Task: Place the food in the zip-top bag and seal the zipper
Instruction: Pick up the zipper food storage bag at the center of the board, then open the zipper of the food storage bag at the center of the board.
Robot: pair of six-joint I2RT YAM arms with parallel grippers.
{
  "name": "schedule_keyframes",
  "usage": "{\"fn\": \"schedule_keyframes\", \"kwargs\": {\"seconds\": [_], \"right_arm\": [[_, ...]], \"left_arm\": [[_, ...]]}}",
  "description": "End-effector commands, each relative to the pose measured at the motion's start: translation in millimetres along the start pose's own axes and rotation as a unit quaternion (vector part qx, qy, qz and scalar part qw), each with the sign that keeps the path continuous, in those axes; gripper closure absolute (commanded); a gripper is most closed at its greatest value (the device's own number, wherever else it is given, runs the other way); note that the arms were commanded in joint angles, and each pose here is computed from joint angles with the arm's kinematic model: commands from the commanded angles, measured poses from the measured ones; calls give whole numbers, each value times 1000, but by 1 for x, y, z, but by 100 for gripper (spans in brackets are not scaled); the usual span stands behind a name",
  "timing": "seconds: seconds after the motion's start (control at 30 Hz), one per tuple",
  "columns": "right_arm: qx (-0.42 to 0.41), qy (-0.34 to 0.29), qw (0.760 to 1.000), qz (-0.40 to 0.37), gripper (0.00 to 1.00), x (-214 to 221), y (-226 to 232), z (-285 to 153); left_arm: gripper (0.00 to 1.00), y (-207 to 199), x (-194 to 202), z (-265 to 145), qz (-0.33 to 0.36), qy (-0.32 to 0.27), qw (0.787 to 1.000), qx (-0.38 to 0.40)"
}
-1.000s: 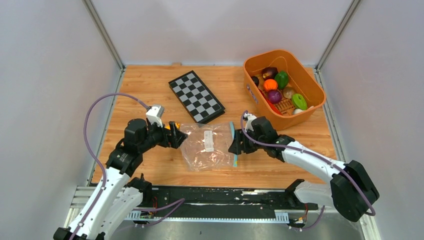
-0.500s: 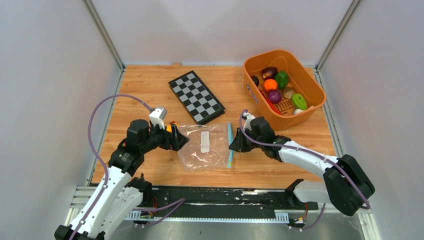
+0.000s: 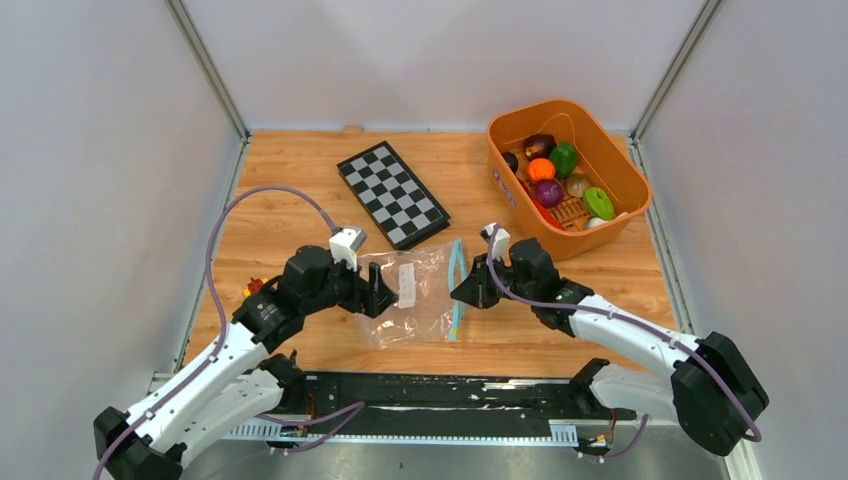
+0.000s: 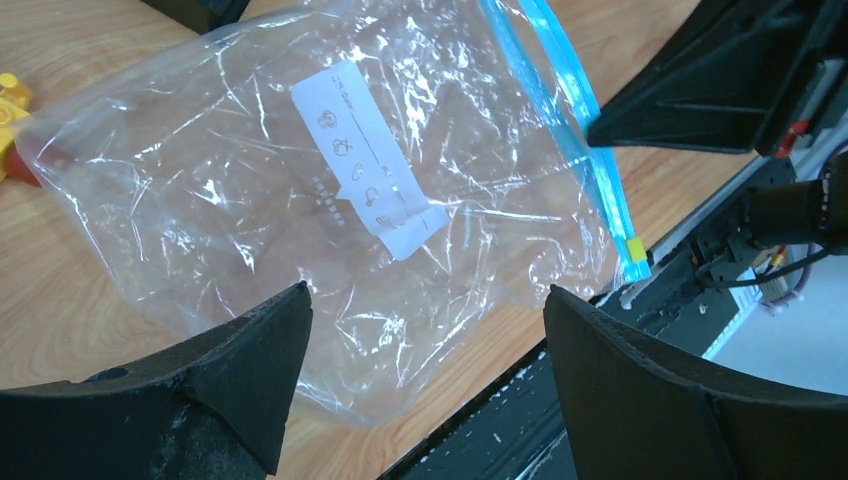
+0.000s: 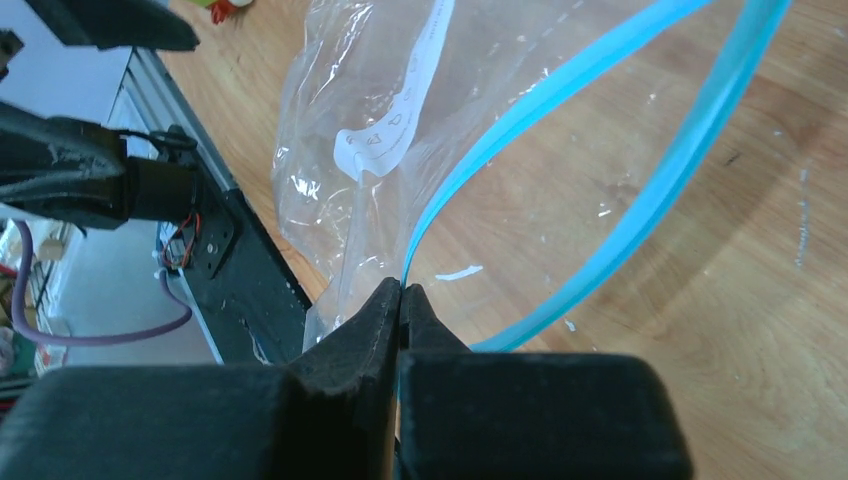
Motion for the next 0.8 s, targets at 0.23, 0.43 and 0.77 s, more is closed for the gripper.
{"fn": "schedule_keyframes", "kwargs": {"seconds": [0.23, 0.43, 0.77], "right_arm": [[-64, -32, 990, -123, 100, -15, 54, -15], [-80, -44, 982, -163, 100, -27, 76, -19], [-63, -45, 977, -201, 100, 5, 87, -1]], "left_arm": [[12, -21, -48, -17, -10, -79, 996, -41], [15, -39, -62, -12, -14, -101, 995, -22], [14, -53, -65, 12, -15, -92, 995, -40]]}}
Point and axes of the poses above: each gripper's point midway between its finger pads, its own z axis out along the fingers, its own y axis along the line the jaws close on, x = y × z, the point moved 5 cm from there along -z, back along the fingers, and after that the axes turned 11 degrees about z, right-handed, at the moved point
